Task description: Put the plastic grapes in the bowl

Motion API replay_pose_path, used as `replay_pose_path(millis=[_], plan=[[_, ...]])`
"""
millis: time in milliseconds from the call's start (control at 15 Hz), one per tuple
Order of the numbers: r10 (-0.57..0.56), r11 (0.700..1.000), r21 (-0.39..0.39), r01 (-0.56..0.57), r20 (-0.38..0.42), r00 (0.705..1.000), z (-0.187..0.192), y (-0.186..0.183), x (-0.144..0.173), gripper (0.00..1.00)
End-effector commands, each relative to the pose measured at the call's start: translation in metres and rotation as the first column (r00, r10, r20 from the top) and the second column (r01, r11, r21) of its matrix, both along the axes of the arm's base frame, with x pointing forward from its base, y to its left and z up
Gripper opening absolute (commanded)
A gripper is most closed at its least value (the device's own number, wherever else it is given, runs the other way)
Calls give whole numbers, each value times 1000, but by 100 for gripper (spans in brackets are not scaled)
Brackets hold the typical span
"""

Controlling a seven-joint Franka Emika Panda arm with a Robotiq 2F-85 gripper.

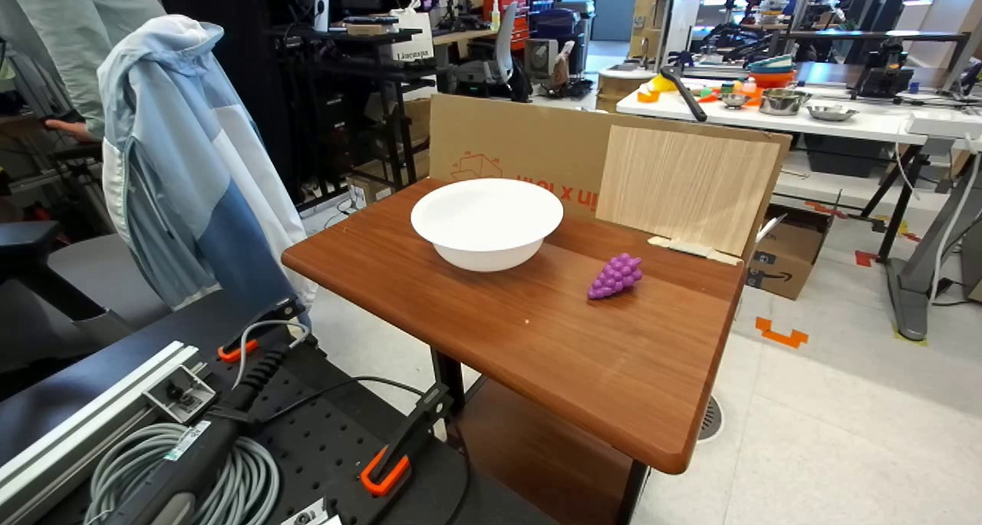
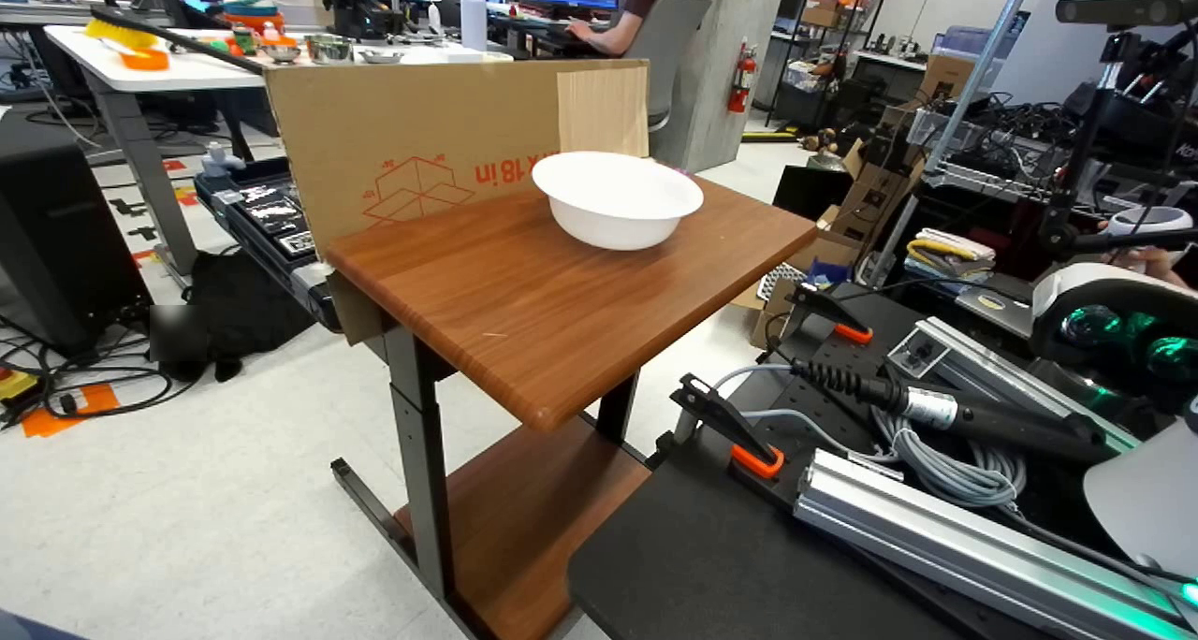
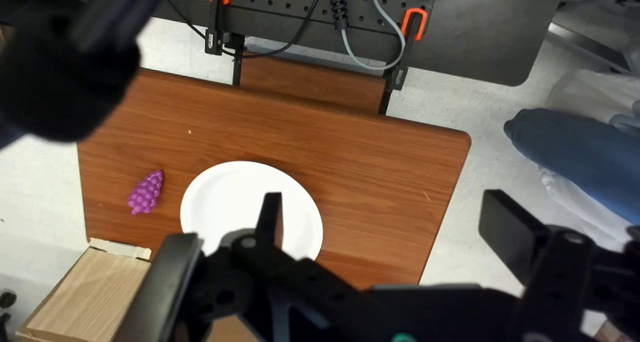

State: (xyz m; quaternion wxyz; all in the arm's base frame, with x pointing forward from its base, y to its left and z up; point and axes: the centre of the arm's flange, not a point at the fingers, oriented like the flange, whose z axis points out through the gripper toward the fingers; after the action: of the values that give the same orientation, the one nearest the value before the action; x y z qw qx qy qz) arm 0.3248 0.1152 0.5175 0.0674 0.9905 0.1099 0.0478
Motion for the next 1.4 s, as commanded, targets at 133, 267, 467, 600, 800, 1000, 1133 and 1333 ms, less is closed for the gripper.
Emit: replay_pose_path(millis=[133,267,467,600,800,1000,1133,1333], plan=[[-182,981,87,176,61,982,22,-53,46,100],[-255,961,119,249,39,966,20,-94,69,100],[-371,917,155,367,-8,929,1,-160,107,100],[-432,886,169,432,-39,901,-14,-195,131,100],[-501,843,181,506,-75,862,-35,-233,163,100],[-550,799,216,561,-114,827,-53,-268,189,100],[-581,761,255,597,-143,802,-60,-284,198,100],[-591,743,310,593,-110,799,-44,-266,199,100]])
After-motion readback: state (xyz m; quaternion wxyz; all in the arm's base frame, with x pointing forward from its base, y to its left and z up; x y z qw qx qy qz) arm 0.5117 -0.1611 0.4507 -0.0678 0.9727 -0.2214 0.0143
